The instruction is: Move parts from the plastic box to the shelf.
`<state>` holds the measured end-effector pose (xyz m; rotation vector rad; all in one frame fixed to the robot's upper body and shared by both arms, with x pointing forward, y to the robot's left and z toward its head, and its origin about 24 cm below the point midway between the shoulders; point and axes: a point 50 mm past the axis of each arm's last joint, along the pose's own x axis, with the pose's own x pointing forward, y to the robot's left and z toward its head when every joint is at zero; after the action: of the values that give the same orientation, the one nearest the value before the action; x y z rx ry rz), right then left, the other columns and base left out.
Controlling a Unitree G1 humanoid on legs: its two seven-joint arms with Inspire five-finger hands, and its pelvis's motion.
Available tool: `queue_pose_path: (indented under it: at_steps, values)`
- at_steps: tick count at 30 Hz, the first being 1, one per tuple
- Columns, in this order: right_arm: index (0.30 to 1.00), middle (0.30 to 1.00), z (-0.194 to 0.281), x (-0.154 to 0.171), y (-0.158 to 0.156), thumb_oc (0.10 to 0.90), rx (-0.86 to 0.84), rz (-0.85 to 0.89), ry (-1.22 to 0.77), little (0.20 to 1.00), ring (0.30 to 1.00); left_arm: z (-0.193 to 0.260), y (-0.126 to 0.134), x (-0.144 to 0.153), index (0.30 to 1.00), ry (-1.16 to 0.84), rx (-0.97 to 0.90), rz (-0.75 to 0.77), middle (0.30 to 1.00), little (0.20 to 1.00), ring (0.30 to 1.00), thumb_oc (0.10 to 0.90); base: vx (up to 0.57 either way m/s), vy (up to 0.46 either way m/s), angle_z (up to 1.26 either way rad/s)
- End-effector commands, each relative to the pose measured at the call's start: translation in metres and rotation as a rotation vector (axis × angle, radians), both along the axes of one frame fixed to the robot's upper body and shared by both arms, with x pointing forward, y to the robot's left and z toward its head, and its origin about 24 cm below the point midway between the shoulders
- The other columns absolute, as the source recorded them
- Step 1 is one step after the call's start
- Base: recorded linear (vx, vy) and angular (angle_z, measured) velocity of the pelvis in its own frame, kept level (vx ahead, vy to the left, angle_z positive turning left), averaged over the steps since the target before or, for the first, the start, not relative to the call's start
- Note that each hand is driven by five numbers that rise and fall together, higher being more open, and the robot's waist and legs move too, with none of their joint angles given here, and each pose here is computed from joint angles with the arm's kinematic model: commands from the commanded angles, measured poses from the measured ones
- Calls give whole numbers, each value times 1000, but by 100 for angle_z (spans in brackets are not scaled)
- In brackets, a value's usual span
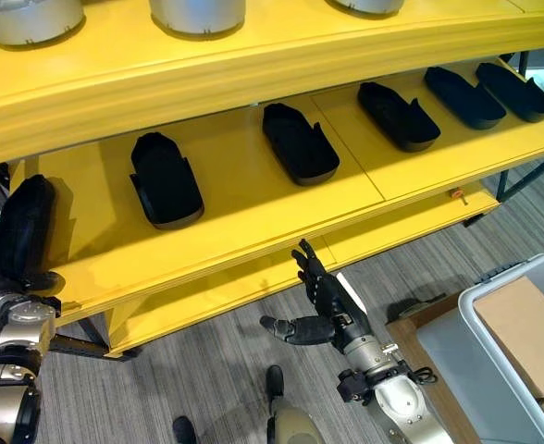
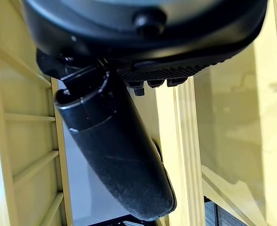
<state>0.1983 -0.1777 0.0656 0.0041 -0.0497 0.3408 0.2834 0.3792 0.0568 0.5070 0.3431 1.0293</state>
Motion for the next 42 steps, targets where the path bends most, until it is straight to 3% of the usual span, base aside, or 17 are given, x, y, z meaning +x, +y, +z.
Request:
queue_pose_path:
  at_steps: [1, 14, 19, 24, 33, 42]
  values:
    - [1000, 1000, 54, 4, 4, 900, 151, 15, -290, 1000, 1000, 50, 31, 1, 1000, -69, 147, 65, 1000, 1000, 1000, 900, 0, 0, 0]
    - [1000, 1000, 53, 7, 1, 900, 132, -9, -297, 1000, 1000, 111, -20, 46, 1000, -262, 392, -196, 1000, 1000, 1000, 900, 1, -1, 1]
    - [1000, 1000, 53, 11, -3, 900, 116, -39, -304, 1000, 1000, 154, -63, 55, 1000, -365, 636, -391, 1000, 1000, 1000, 900, -3, 0, 1]
    - [1000, 1000, 53, 12, -4, 900, 107, -42, -304, 1000, 1000, 173, -77, 53, 1000, -375, 786, -454, 1000, 1000, 1000, 900, 0, 0, 0]
    - [1000, 1000, 53, 12, -9, 900, 97, -63, -301, 1000, 1000, 168, -91, 50, 1000, -415, 762, -510, 1000, 1000, 1000, 900, 1, 0, -1]
    - [1000, 1000, 53, 10, -12, 900, 91, -67, -297, 1000, 1000, 153, -85, 52, 1000, -416, 652, -464, 1000, 1000, 1000, 900, 0, 0, 0]
